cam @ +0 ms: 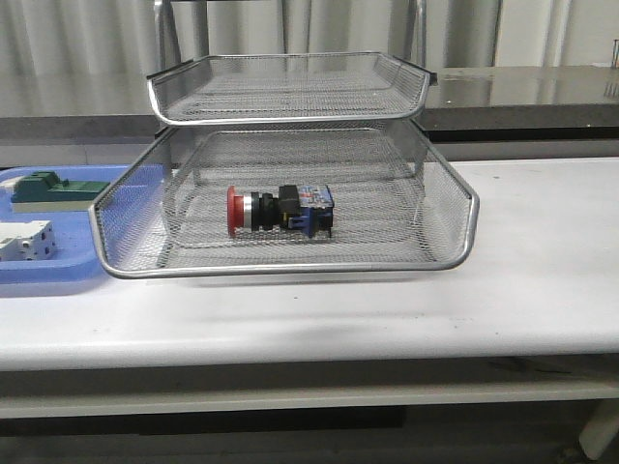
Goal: Place button on rack with both arms
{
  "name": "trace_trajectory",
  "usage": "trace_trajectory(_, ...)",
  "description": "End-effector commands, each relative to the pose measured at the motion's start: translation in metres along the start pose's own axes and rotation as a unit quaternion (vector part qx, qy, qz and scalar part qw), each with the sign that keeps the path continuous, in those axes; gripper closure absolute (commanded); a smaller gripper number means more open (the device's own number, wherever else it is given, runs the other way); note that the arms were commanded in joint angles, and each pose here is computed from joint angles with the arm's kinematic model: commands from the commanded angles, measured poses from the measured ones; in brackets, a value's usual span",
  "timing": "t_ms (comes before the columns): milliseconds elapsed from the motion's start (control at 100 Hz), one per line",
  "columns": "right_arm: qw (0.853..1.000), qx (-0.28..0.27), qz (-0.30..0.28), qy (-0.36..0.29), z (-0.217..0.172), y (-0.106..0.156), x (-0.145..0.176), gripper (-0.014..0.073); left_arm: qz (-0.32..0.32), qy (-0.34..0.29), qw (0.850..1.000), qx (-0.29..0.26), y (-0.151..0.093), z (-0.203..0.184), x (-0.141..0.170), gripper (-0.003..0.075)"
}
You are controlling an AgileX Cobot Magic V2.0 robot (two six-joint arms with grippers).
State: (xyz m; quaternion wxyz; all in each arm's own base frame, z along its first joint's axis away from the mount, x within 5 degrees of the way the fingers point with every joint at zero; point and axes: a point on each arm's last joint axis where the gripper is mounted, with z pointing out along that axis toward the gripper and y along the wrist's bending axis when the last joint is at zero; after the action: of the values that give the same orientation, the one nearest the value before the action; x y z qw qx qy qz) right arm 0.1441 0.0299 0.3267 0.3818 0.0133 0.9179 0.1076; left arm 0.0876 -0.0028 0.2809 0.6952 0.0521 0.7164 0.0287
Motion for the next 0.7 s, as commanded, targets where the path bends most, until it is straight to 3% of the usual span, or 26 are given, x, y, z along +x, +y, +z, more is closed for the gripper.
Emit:
trace_trajectory(0,1.000,-0.021,0.003,-0.021,0.009,0.007,-0.018,0.0663,-0.009,-0.051,0.999,-0.010,0.003,0.000,-0.016,0.0716)
trace_trajectory(240,0.997,-0.070,-0.028,0.034,0.055,0.029,-0.021,0.0662,-0.009,-0.051,0.999,-0.010,0.003,0.000,-0.016,0.0716)
trace_trajectory(690,0.976,-0.151,-0.132,0.085,0.124,0.108,0.011,0.0662,-0.009,-0.051,0.999,-0.010,0.003,0.000,-0.016,0.0716)
